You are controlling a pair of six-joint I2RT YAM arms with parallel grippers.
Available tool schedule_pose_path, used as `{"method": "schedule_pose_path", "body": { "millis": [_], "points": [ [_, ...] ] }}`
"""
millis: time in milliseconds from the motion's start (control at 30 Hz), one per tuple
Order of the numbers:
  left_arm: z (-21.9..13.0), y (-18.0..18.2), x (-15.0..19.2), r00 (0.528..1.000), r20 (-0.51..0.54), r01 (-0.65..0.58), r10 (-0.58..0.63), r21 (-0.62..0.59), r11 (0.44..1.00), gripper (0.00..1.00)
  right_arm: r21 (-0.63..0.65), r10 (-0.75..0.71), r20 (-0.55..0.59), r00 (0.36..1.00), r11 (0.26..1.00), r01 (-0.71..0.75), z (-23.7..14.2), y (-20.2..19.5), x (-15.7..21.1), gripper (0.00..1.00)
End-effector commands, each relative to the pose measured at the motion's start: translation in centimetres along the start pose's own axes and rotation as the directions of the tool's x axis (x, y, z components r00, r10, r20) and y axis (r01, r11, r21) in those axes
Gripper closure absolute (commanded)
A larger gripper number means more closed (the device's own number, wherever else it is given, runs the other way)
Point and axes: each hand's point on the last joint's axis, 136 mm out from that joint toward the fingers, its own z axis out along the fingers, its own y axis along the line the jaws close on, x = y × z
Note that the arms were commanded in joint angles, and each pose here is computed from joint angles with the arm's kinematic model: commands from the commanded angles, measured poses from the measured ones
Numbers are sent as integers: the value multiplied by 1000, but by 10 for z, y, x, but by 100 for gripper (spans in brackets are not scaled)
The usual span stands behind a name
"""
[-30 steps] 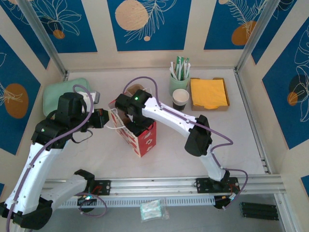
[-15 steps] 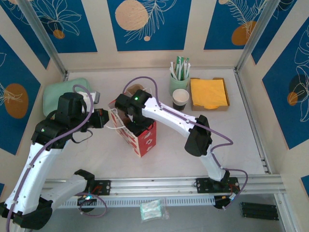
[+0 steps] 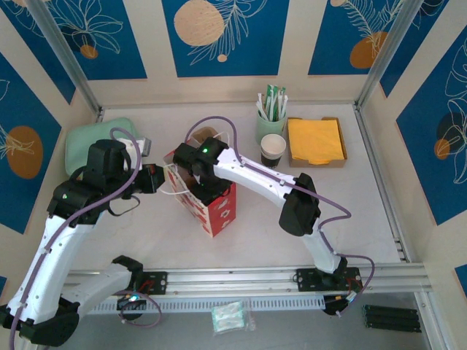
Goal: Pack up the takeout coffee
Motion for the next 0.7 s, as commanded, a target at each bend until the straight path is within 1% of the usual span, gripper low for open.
{"method": "schedule_pose_path", "body": {
  "millis": [0, 300, 667],
  "points": [
    [-2, -2, 0, 1000, 11, 6, -6, 15, 1000, 100, 17, 12, 1, 1000, 1000, -12, 6, 0, 0, 40],
    [-2, -2, -1, 1000, 12, 6, -6, 16, 1000, 100, 30, 29, 36, 999, 999, -30, 5, -4, -4, 40],
    [-2, -2, -1, 1000, 13, 6, -6, 15, 1000, 100, 26, 36, 41, 999, 999, -37, 7, -5, -6, 41]
  ]
}}
